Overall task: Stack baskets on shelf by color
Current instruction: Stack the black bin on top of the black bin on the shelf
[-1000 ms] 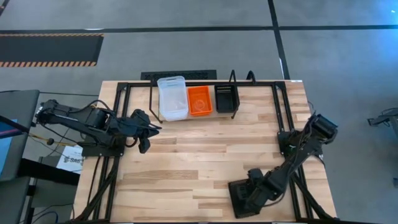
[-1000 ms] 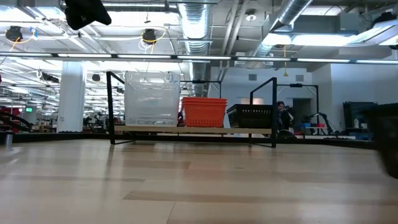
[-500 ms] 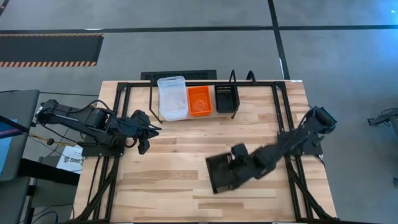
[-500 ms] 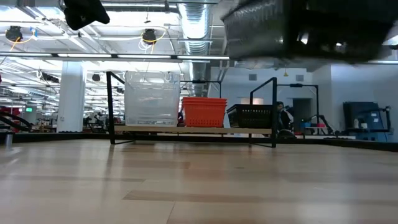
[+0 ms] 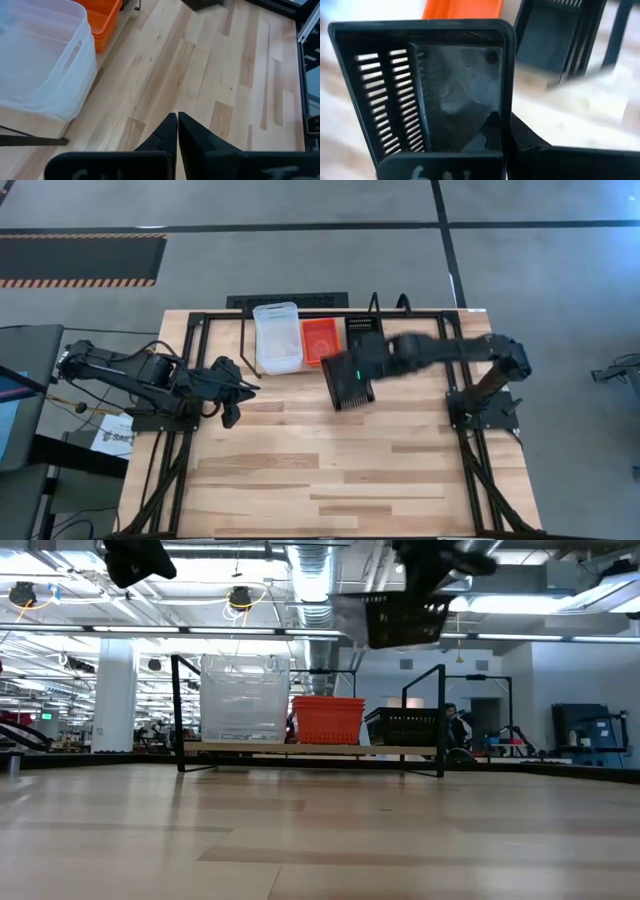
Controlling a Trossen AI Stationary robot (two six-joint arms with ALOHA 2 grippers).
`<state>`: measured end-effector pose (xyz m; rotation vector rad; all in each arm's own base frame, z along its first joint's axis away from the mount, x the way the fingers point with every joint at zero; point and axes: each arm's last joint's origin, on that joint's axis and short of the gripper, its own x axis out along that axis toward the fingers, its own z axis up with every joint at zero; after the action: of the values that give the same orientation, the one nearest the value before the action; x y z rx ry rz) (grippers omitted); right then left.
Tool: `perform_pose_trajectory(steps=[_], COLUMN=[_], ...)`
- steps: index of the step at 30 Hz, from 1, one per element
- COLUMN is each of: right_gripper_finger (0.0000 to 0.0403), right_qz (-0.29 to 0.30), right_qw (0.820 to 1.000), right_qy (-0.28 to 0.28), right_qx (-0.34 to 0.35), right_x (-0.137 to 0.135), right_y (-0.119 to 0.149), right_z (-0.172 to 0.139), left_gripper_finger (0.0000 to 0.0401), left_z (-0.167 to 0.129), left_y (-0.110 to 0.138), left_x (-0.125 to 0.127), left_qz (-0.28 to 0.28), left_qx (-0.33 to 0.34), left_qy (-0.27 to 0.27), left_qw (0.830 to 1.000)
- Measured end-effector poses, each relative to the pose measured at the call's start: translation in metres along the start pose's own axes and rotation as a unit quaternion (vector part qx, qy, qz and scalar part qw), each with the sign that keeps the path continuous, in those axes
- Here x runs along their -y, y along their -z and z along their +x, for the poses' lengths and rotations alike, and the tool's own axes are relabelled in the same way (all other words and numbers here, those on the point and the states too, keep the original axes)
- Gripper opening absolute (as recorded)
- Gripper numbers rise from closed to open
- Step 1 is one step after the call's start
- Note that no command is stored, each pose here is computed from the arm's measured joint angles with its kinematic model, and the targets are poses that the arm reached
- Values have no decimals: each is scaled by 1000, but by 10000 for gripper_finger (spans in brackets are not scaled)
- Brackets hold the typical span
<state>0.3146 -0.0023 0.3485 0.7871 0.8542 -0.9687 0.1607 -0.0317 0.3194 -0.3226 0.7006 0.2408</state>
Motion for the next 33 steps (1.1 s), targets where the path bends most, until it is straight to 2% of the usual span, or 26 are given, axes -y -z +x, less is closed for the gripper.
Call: perform_pose_trajectory(steps=[7, 13, 19, 28, 33], right_gripper_finger=[3, 3, 3, 3, 3], right_qz=[36, 64, 58, 33, 35], right_qw=[999, 997, 998, 996, 994], right_qy=[-1, -26, -32, 23, 40], right_qx=[32, 37, 7, -80, -94], right_x=[34, 55, 66, 84, 90], right_y=[-84, -123, -140, -146, -151], right_z=[9, 25, 45, 81, 94], left_gripper_finger=[0, 0, 0, 0, 0], left_z=[0, 0, 0, 0, 0], left_y=[1, 1, 2, 2, 2], left_x=[0, -1, -1, -1, -1], left_qz=[5, 6, 7, 7, 7], left_qx=[-4, -7, -10, -12, -12], left_qy=[-2, -4, -6, -4, -4], left_qw=[1000, 1000, 1000, 1000, 1000])
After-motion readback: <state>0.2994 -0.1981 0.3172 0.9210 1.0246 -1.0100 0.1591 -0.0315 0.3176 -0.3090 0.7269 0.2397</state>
